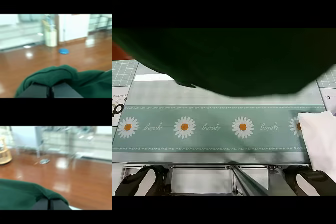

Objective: Fold the shirts.

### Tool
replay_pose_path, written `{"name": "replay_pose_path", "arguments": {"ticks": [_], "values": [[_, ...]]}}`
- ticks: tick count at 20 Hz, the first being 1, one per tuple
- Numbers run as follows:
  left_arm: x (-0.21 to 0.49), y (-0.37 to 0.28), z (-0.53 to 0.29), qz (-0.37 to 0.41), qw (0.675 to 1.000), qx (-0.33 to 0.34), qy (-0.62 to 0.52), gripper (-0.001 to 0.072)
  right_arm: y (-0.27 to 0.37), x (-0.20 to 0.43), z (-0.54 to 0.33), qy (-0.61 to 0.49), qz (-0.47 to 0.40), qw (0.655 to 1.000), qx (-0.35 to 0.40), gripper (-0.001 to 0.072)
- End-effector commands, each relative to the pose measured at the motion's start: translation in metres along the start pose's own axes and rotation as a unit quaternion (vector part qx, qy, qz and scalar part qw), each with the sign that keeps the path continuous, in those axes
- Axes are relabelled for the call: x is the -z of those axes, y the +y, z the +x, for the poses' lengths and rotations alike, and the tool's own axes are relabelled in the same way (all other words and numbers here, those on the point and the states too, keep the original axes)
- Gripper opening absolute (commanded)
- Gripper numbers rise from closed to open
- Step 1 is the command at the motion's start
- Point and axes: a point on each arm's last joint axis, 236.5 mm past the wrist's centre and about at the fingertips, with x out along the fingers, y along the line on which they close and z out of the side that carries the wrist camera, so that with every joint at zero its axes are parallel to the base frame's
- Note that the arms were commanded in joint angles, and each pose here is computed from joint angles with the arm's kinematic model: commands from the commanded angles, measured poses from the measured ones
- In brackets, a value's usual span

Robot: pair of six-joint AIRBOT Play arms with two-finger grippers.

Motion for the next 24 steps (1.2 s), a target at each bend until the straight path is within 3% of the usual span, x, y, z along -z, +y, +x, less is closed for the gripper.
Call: {"name": "replay_pose_path", "arguments": {"ticks": [1,5,11,16,20,24], "values": [[-0.008,-0.018,-0.052,0.049,0.998,-0.039,-0.007,0.0020,0.010,0.000,-0.055,-0.015,-0.023,0.999,0.028,0.0021],[0.005,-0.038,-0.074,0.037,0.999,-0.004,0.010,0.0020,0.017,0.019,-0.071,0.019,-0.010,0.999,0.026,0.0021],[0.065,-0.027,-0.042,-0.039,0.993,0.006,0.108,0.0020,-0.006,0.095,-0.019,0.151,0.052,0.987,0.024,0.0021],[0.218,-0.004,0.062,-0.175,0.949,0.046,0.259,0.0020,-0.053,0.211,0.073,0.269,0.118,0.955,0.034,0.0021],[0.361,0.045,0.159,-0.266,0.903,0.008,0.338,0.0020,-0.101,0.314,0.163,0.362,0.162,0.917,0.049,0.0021],[0.449,0.087,0.237,-0.300,0.872,-0.018,0.386,0.0020,-0.151,0.417,0.234,0.435,0.207,0.873,0.072,0.0021]]}}
